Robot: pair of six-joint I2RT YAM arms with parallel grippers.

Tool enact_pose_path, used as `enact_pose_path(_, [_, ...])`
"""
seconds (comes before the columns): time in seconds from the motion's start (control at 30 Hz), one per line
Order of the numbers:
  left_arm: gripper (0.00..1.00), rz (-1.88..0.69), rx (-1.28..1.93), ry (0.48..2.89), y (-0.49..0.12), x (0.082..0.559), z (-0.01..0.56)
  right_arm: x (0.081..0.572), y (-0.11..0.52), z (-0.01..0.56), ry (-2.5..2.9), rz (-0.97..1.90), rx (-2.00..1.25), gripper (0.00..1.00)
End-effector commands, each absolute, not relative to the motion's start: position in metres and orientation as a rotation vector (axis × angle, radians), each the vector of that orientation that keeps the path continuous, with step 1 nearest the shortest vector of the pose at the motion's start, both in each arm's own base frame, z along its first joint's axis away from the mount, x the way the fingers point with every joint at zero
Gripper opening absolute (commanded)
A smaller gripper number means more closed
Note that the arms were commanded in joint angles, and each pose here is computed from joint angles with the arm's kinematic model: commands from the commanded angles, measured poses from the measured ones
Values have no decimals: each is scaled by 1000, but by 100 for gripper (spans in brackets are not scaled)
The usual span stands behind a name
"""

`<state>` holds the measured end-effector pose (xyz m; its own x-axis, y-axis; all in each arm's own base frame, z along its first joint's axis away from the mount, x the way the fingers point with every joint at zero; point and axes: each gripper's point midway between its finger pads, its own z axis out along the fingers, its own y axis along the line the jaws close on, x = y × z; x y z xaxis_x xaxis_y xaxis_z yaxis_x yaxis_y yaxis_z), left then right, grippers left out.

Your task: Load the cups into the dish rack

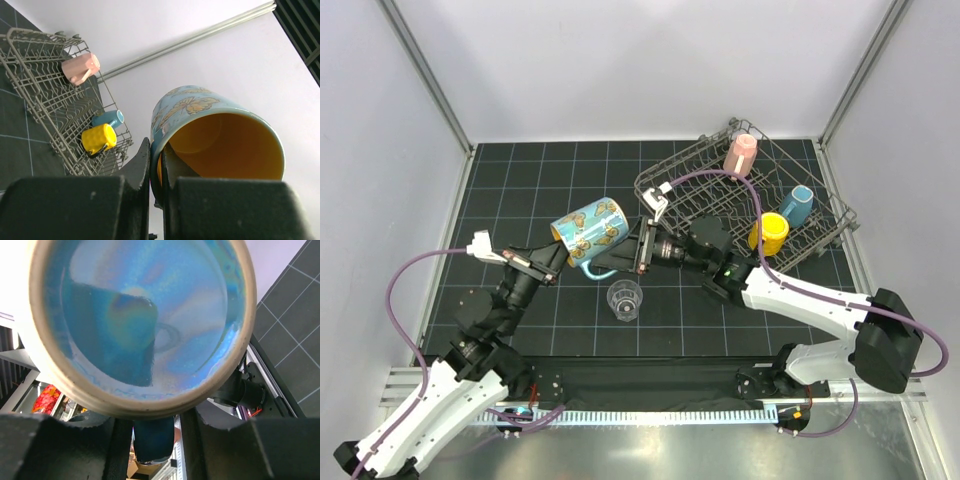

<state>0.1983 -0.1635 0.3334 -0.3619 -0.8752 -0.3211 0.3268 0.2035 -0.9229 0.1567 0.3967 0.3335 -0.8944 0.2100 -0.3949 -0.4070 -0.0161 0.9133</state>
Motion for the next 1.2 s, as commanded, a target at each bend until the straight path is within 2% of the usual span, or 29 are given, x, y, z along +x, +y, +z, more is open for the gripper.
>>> enact_pose_path(0.0, [0,-1615,-500,1160,-158,174,401,165,399,375,1690,1999,-191,40])
enact_pose_path(0.13, [1,-1618,-510,1172,-161,177,395,167,400,377,1680,1995,-182,36])
enact_pose_path(0.27, [0,-1631,-518,1184,-163,178,387,168,401,381,1653,1983,-206,19])
enact_pose_path(0.3, [0,-1634,-519,1186,-163,178,386,168,401,382,1638,1972,-222,8])
enact_pose_path(0.33, [0,-1638,-529,1193,-163,178,383,168,399,383,1630,1968,-226,4])
enact_pose_path(0.43, [1,-1634,-578,1233,-164,182,367,171,394,381,1607,1925,-211,4])
enact_pose_path(0.5, [9,-1614,-612,1280,-164,184,354,175,390,382,1596,1899,-189,4])
enact_pose_path(0.53, [24,-1603,-622,1297,-164,185,350,175,388,381,1594,1877,-195,4])
enact_pose_path(0.6, [42,-1590,-630,1330,-165,185,340,180,384,381,1596,1832,-176,4])
enact_pose_path(0.63, [56,-1594,-629,1332,-164,183,340,182,383,380,1600,1808,-174,4])
enact_pose_path(0.73, [74,-1563,-653,1383,-160,180,327,190,375,372,1663,1659,-183,4])
enact_pose_path(0.8, [80,-1512,-689,1450,-156,179,310,197,366,373,1654,1567,-188,4])
enact_pose_path(0.87, [82,-1485,-721,1448,-145,175,306,203,355,370,1676,1463,-198,4])
enact_pose_path(1.17, [82,-1393,-804,1535,-127,165,272,268,280,341,1775,920,-53,4])
